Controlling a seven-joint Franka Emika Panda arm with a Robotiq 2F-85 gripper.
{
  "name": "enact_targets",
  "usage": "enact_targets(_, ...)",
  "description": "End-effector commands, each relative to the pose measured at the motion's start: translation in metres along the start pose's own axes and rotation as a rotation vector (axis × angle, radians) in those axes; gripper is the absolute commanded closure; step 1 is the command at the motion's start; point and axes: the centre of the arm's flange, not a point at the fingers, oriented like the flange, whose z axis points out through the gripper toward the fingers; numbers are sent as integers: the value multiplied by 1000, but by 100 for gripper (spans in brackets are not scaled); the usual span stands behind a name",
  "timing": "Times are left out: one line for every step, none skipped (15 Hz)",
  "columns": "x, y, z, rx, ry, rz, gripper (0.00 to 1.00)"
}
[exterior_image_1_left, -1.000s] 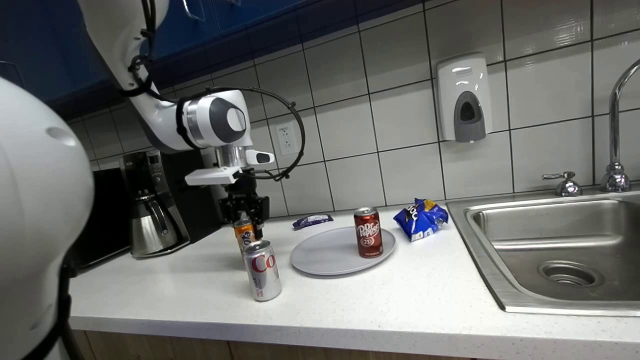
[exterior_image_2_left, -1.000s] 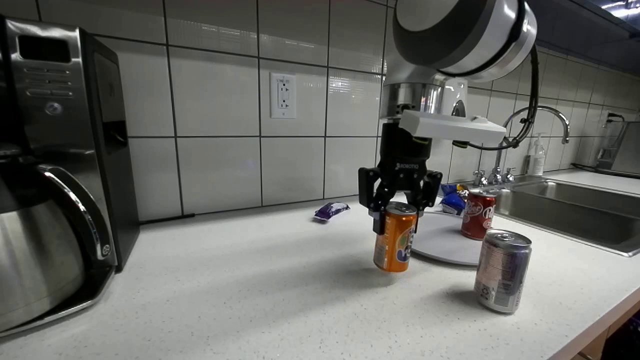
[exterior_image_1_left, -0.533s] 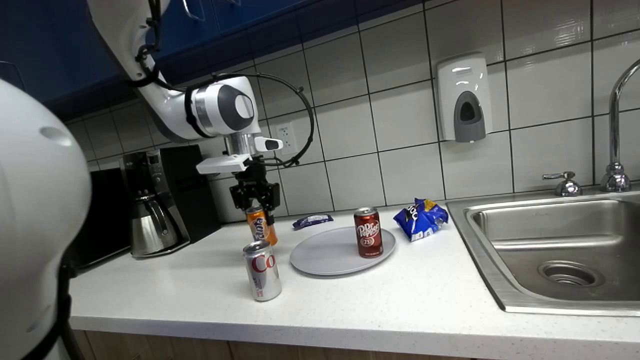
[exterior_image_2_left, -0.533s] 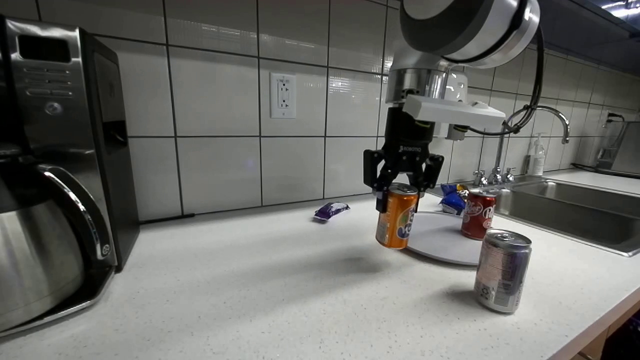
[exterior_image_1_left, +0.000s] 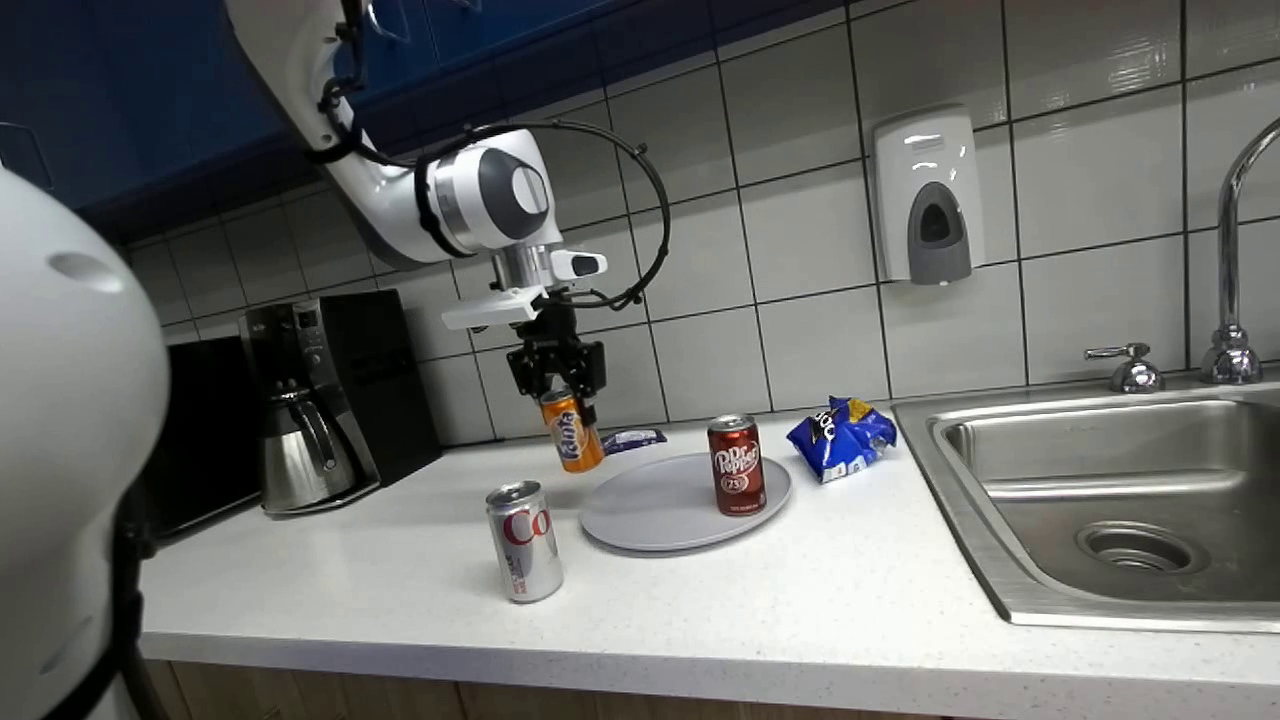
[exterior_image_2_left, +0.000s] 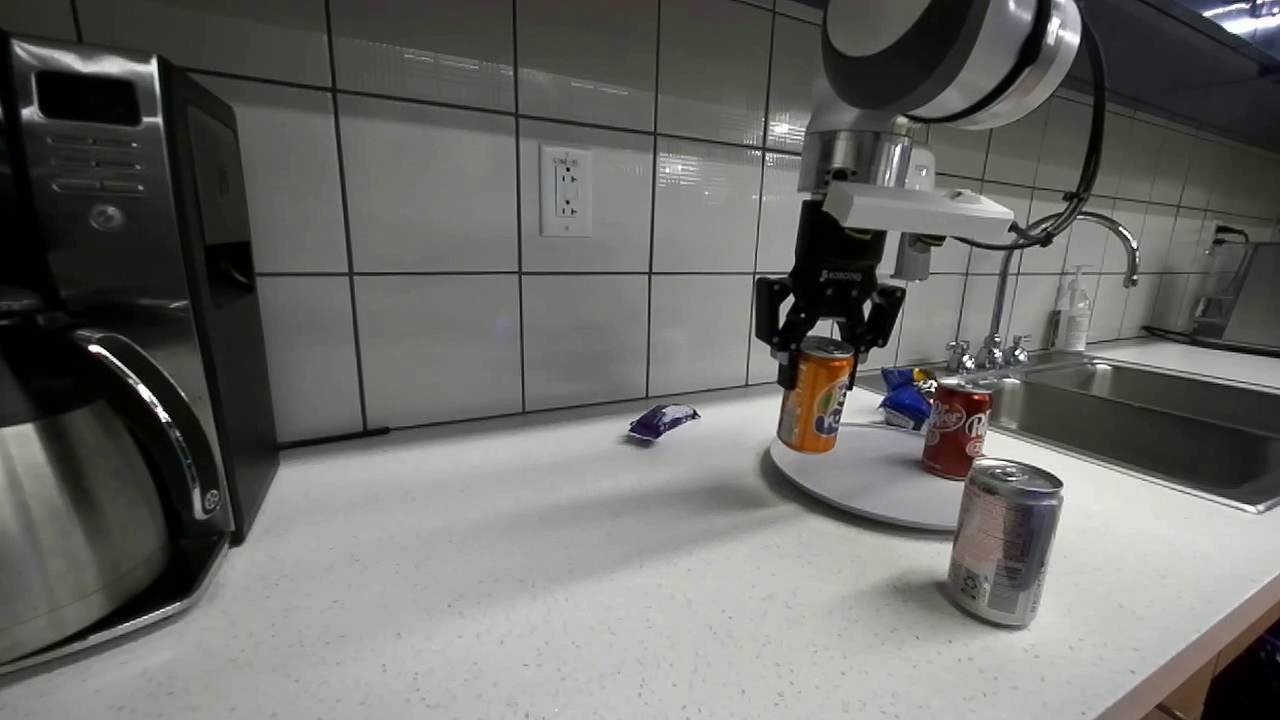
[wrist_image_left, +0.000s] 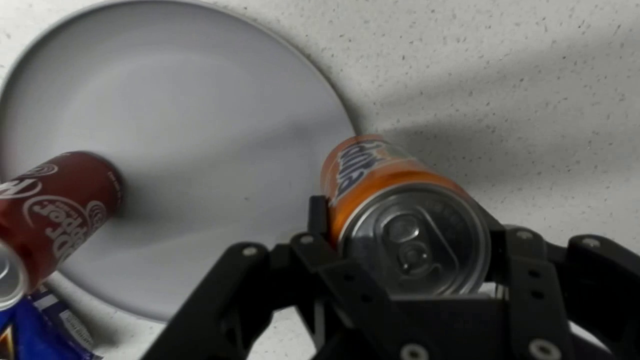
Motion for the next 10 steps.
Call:
enact_targets(19,15,0,-25,15,54,62)
enact_targets(21,20,2,-29,15,65,62)
enact_targets(24,24,5,-30,12,74,62)
enact_targets(27,29,9,-29,11,81,62)
enact_targets(31,33,12,-32,8,87,62)
enact_targets(34,37,15,-33,7,91,62)
enact_targets(38,40,18,-32,5,96,62)
enact_targets(43,43,21,-33,6,100,62)
enact_targets(46,46,24,-33,7,100,62)
enact_targets(50,47,26,-35,7,103,62)
